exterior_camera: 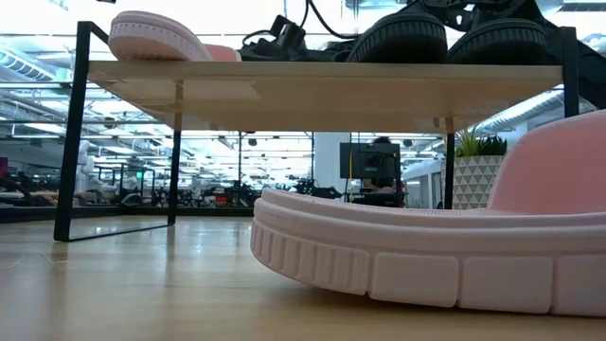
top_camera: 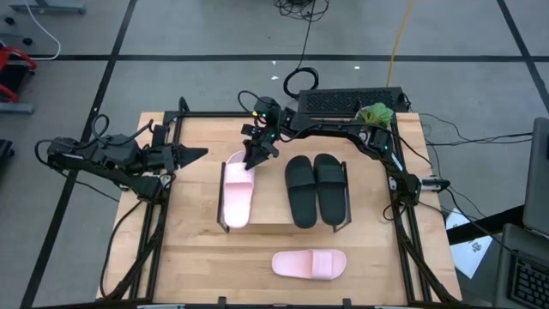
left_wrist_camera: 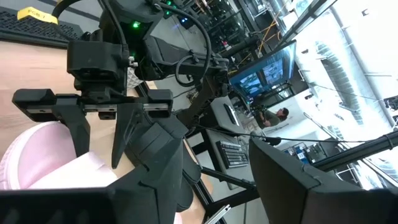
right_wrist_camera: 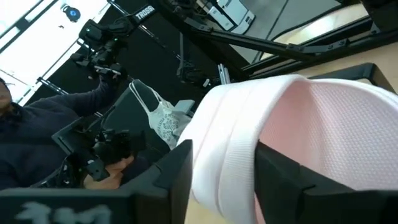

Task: Pick and place slides into the shelf
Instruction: Put the right pink slipper on the shelf

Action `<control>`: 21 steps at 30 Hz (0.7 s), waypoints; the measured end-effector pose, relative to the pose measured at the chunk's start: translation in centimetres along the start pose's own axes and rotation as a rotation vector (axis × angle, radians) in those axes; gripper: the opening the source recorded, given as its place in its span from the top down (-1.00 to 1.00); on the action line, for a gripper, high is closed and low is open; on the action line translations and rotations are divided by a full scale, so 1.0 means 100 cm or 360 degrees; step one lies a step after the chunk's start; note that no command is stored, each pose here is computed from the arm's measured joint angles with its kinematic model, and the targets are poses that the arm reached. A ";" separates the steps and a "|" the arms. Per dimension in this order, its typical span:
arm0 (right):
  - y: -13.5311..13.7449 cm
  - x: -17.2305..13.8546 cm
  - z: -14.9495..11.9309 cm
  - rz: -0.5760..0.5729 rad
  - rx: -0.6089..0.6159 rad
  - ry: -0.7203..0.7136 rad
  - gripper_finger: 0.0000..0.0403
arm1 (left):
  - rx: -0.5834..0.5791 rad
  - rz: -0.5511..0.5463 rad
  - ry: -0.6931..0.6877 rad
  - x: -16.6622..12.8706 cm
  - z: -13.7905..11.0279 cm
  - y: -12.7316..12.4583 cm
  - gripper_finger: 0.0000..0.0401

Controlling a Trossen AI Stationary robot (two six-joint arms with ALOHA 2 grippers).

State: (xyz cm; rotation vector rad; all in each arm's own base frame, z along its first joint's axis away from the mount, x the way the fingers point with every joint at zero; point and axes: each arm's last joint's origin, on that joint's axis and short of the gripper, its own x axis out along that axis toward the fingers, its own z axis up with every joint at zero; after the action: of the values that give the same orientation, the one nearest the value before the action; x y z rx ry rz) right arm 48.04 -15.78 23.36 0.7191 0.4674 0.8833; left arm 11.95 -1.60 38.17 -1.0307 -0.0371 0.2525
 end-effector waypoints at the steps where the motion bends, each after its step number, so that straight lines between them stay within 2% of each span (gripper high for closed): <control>1: 0.000 0.000 0.000 0.0000 -0.0005 0.0000 0.25 | 0.0002 0.0000 -0.0001 0.000 0.000 0.000 0.09; 7: 0.000 -0.001 0.000 -0.0008 -0.0013 -0.0005 0.15 | 0.0004 0.0000 0.0000 0.000 0.000 0.000 0.09; 21: 0.004 0.002 0.003 -0.0022 -0.0051 -0.0022 0.15 | 0.0018 -0.0001 0.0001 0.000 0.000 0.000 0.09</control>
State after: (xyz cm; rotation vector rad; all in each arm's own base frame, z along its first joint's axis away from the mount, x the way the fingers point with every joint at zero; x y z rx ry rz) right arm 48.14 -15.54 23.84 0.6919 0.4446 0.8708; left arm 11.95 -1.60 38.17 -1.0194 -0.0354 0.2520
